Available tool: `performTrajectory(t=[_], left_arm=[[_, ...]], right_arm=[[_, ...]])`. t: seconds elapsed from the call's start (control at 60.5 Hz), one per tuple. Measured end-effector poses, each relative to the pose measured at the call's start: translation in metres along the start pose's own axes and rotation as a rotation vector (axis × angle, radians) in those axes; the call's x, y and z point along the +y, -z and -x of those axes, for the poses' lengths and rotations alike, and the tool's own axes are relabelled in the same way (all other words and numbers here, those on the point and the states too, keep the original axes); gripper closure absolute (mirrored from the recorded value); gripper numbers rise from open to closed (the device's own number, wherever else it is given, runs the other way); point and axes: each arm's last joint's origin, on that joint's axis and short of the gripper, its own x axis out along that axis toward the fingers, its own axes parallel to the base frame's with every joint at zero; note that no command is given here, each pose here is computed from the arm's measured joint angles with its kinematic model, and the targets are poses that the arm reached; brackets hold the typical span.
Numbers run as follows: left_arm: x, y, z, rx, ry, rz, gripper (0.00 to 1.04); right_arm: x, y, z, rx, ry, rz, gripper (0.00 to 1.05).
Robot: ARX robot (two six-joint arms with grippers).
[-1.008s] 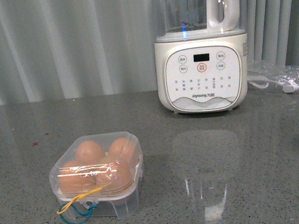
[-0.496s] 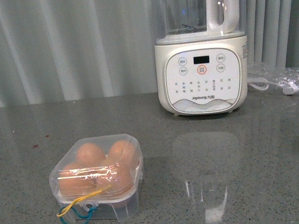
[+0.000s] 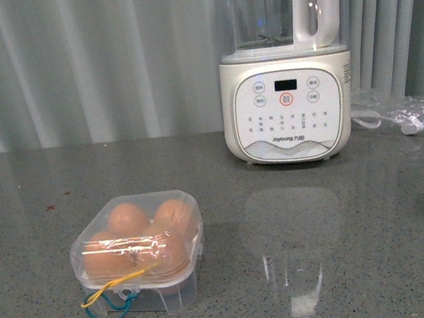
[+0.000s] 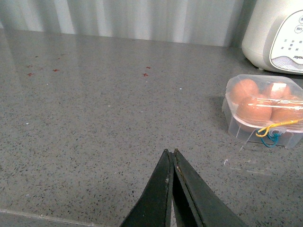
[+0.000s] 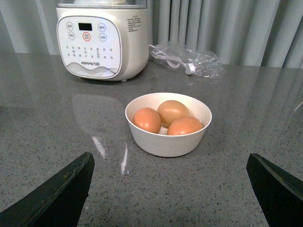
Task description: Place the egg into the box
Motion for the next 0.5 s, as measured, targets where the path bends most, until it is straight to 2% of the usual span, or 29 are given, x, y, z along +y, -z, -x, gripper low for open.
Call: performTrajectory(t=[0.264, 0.496], left_arm=[[0.0000, 0.0105, 0.0004, -0.008, 0.000, 0.000, 1.01], [0.0000, 0.0088, 0.0017, -0.029, 0.000, 0.000, 1.01]], right_arm=[[0.0000, 0.0000, 0.0000, 0.000, 0.000, 0.000, 0.07], [0.0000, 0.0000, 0.0000, 0.000, 0.000, 0.000, 0.07]])
